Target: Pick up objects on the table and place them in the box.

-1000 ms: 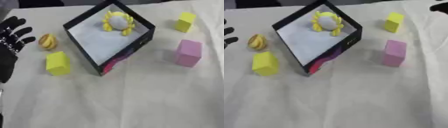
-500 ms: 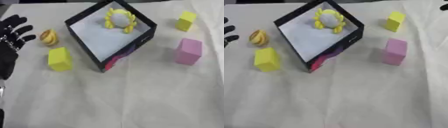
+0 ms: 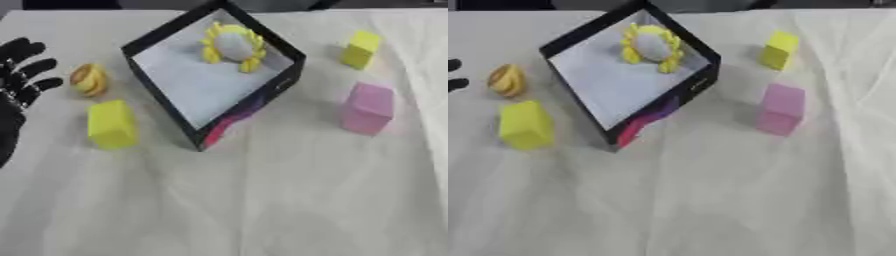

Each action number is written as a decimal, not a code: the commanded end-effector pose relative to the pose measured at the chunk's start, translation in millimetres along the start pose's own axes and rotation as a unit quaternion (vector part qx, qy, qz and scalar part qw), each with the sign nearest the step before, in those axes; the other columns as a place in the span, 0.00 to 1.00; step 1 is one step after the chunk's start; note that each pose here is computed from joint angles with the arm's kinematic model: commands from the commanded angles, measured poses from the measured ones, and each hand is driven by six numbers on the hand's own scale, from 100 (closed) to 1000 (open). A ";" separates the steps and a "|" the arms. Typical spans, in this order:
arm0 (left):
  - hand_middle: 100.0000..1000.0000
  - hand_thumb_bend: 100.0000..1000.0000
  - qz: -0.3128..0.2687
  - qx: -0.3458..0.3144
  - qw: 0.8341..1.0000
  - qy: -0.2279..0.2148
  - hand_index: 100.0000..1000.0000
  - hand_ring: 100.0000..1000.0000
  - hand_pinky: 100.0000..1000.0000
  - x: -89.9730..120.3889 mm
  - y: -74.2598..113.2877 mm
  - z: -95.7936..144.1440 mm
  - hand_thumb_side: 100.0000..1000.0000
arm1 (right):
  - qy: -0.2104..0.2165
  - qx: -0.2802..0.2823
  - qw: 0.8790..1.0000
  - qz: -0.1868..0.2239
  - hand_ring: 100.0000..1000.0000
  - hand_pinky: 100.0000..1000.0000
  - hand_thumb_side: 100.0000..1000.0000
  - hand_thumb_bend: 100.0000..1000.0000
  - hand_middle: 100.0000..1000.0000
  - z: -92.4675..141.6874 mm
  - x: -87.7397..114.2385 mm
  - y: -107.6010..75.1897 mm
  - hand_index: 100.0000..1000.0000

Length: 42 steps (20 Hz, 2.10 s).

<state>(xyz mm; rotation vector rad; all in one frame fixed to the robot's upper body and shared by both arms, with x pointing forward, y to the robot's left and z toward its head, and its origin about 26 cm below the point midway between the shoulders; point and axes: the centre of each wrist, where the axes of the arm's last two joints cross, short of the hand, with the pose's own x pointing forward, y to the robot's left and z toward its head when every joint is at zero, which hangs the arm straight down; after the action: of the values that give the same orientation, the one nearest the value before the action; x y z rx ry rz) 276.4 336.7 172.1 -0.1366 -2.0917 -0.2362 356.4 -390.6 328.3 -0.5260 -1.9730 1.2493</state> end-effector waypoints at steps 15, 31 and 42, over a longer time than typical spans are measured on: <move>0.82 0.00 -0.030 -0.013 0.999 -0.004 0.86 0.83 0.79 10.4 5.2 0.2 0.75 | 0.017 0.231 0.948 0.218 0.83 0.88 0.29 0.00 0.83 -60.5 -30.5 -14.2 0.93; 0.82 0.00 -0.025 -0.019 1.000 -0.001 0.86 0.83 0.79 9.3 4.0 0.6 0.75 | -0.049 0.303 0.932 0.192 0.85 0.90 0.40 0.00 0.84 -131.6 -18.2 28.8 0.95; 0.82 0.00 -0.025 -0.020 0.999 0.007 0.87 0.83 0.79 9.5 4.8 1.2 0.76 | -0.051 0.331 0.929 0.157 0.84 0.93 0.63 0.20 0.81 -115.8 -10.7 26.2 0.94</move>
<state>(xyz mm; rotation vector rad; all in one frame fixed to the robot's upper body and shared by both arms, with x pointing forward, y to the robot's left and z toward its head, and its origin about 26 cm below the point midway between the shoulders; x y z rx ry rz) 274.1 339.1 170.2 -0.1236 -2.0653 -0.2709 459.2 -309.3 310.1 -0.4403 -1.4858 1.8888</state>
